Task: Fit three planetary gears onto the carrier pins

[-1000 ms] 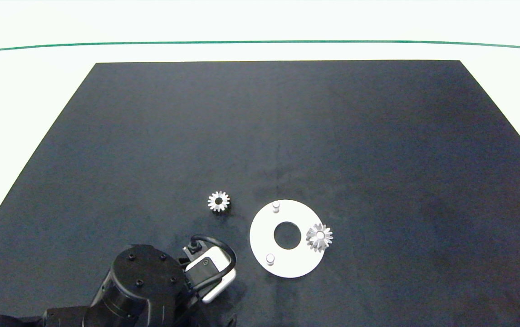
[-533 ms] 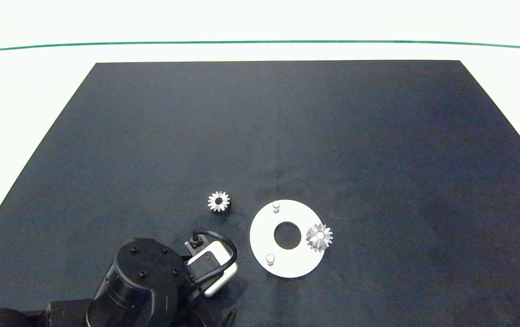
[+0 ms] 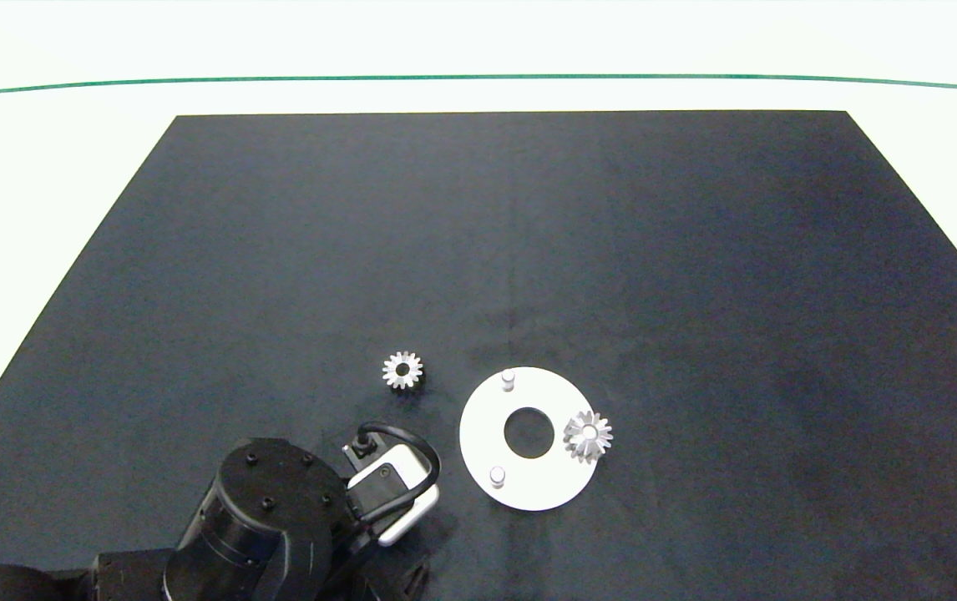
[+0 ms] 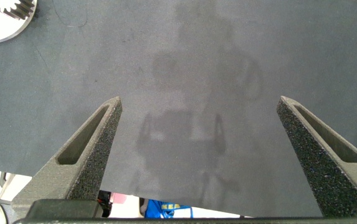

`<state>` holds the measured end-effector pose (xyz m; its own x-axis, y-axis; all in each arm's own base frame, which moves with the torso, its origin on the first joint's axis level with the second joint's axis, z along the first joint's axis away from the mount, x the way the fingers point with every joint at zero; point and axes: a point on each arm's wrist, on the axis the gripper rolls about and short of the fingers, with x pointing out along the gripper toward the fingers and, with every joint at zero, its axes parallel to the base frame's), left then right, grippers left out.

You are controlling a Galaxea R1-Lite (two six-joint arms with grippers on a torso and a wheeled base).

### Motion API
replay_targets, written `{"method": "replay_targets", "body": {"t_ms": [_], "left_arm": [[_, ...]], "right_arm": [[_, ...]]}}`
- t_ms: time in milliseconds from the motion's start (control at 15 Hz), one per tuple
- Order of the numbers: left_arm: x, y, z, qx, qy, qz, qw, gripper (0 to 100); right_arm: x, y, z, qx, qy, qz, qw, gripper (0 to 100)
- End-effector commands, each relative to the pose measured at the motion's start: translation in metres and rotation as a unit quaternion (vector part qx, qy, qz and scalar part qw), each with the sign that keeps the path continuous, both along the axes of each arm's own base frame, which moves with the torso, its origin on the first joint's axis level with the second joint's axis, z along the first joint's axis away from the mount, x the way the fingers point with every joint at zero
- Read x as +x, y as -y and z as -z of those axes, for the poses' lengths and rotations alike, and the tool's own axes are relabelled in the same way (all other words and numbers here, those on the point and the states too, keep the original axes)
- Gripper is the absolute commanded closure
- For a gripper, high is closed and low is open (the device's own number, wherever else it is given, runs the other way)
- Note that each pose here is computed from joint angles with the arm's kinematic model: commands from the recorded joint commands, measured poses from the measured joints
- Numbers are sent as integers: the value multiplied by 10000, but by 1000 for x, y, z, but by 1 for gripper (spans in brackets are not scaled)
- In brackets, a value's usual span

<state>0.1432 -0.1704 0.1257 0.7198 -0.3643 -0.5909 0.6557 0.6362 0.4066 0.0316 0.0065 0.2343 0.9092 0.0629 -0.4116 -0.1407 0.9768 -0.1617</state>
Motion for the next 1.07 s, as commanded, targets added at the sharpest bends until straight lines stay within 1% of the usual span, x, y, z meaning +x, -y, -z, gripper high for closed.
{"method": "replay_targets", "body": {"t_ms": [67,533,1067], "left_arm": [[1,1,2,52,1,14,10000,31],[2,1,2,85,17,33,10000,46],[3,1,2,130,24,38,9999,61]], "right_arm": [[0,0,0,-15,-18,4,10000,0],[0,0,0,4,-26,-38,10000,0],[0,0,0,10,-12,-30,10000,0]]}}
